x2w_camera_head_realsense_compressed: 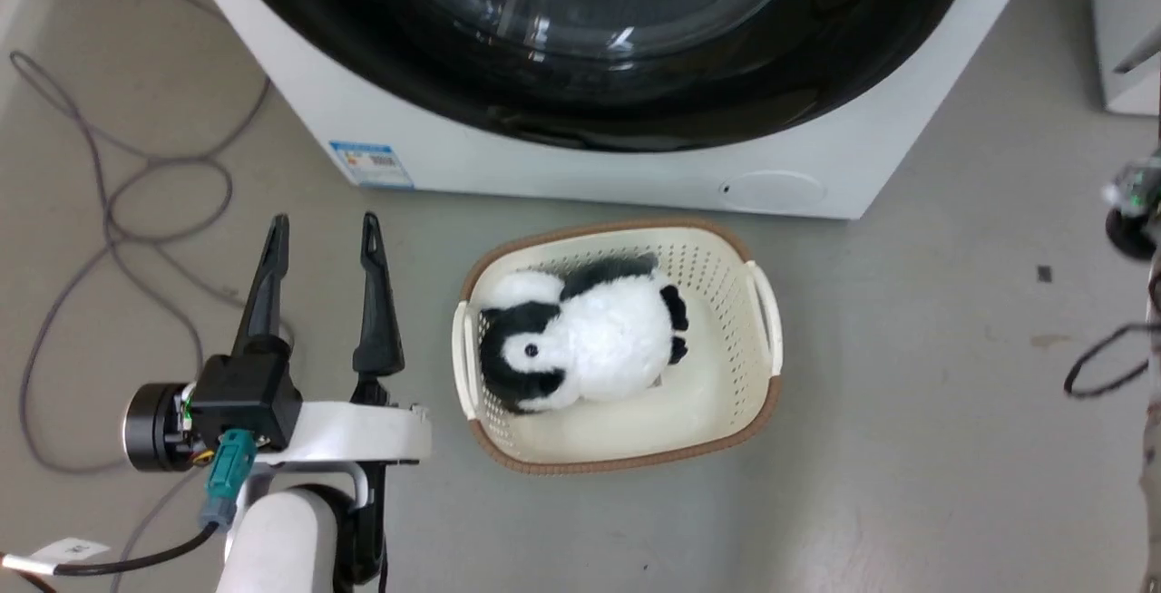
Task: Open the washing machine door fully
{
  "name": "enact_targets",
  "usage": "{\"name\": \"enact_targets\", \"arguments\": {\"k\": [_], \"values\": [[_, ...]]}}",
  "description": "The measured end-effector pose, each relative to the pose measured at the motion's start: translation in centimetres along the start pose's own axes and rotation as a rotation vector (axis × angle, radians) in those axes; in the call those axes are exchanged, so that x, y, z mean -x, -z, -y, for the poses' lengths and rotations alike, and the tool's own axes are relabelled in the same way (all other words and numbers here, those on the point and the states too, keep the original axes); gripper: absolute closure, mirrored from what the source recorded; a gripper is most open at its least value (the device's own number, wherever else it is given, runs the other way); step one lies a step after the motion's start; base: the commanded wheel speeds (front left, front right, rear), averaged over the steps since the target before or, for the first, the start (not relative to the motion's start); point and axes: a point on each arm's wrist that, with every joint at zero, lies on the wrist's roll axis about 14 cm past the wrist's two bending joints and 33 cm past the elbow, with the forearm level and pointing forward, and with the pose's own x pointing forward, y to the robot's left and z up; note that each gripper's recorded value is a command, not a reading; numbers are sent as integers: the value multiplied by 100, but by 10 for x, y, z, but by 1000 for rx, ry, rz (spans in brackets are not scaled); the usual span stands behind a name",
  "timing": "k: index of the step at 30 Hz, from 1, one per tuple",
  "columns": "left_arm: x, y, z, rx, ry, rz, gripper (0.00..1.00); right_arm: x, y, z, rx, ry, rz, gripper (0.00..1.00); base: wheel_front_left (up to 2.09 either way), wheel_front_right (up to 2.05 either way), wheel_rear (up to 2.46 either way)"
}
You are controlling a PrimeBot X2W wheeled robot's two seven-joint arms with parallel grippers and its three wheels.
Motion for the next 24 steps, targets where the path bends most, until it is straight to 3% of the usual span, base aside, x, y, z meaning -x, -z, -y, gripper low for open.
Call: {"name": "enact_targets", "arguments": {"k": [11,24], "values": [[-9,9,-6,-12,-29,-1,0,-48,31,-8,-5,-21,-96,100,0,0,0],[-14,13,-12,-12,-57,6,0,-76,77,-20,-4,-46,-245,100,0,0,0]]}}
